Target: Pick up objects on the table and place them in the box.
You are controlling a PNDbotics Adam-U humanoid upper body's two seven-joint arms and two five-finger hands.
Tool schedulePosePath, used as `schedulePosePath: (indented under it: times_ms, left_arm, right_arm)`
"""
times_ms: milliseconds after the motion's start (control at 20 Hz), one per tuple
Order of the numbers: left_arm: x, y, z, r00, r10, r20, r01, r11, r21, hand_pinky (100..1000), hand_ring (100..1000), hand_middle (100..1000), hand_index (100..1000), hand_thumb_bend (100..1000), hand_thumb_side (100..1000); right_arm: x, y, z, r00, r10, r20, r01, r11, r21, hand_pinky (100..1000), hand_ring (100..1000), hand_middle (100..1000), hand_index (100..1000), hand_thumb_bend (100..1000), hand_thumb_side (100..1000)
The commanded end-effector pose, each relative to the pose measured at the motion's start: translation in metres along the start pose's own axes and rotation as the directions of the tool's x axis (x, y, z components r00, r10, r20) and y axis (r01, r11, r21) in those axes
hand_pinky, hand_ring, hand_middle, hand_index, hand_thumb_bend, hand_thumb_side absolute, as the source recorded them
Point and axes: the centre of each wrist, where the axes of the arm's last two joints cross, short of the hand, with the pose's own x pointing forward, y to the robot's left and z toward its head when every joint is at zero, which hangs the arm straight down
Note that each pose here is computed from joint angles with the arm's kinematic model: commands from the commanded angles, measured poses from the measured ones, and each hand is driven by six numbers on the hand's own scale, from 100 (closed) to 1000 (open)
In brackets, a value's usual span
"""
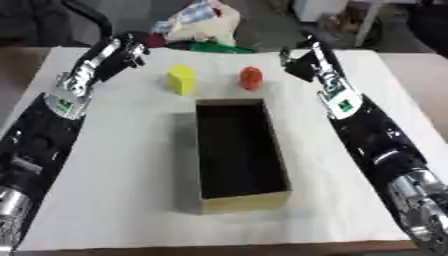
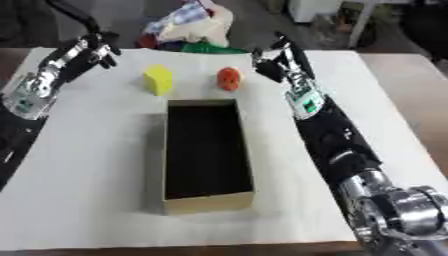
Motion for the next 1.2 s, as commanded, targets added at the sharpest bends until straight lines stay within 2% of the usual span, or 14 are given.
schedulePosePath:
  times_ms: [50,500,800,900,950,1100,1200]
  left_arm:
    - [0.017,0.014,-0.010,0.998,-0.031,0.054,0.030,0.999,0.013,645,612,663,915,100,950]
    - [0.031,0.009,-0.020,0.994,-0.030,0.109,0.031,0.999,-0.010,643,611,663,915,100,949]
    - [0.035,0.008,-0.022,0.992,-0.029,0.125,0.031,0.999,-0.019,643,612,664,915,100,950]
    - [0.037,0.008,-0.023,0.991,-0.029,0.132,0.032,0.999,-0.021,643,612,664,915,100,950]
    - [0.037,0.008,-0.024,0.991,-0.028,0.134,0.032,0.999,-0.022,643,612,665,916,100,950]
    - [0.037,0.009,-0.024,0.990,-0.029,0.135,0.032,0.999,-0.025,644,613,666,916,100,952]
    - [0.037,0.008,-0.024,0.991,-0.029,0.134,0.033,0.999,-0.027,643,613,666,916,100,952]
  right_arm:
    - [0.014,-0.023,-0.009,0.992,0.127,0.017,-0.127,0.992,0.008,803,667,812,995,100,443]
    - [0.031,-0.022,-0.012,0.939,0.343,-0.041,-0.338,0.937,0.089,818,734,865,993,100,411]
    - [0.036,-0.016,-0.011,0.928,0.369,-0.048,-0.360,0.924,0.130,820,739,872,996,100,448]
    - [0.037,-0.014,-0.010,0.930,0.365,-0.049,-0.356,0.925,0.135,820,737,871,996,100,493]
    - [0.038,-0.013,-0.010,0.931,0.362,-0.047,-0.353,0.925,0.138,821,738,872,997,100,565]
    - [0.040,-0.010,-0.009,0.931,0.363,-0.030,-0.354,0.922,0.154,825,744,878,994,100,676]
    - [0.041,-0.010,-0.009,0.932,0.363,-0.019,-0.355,0.920,0.167,826,744,879,994,100,682]
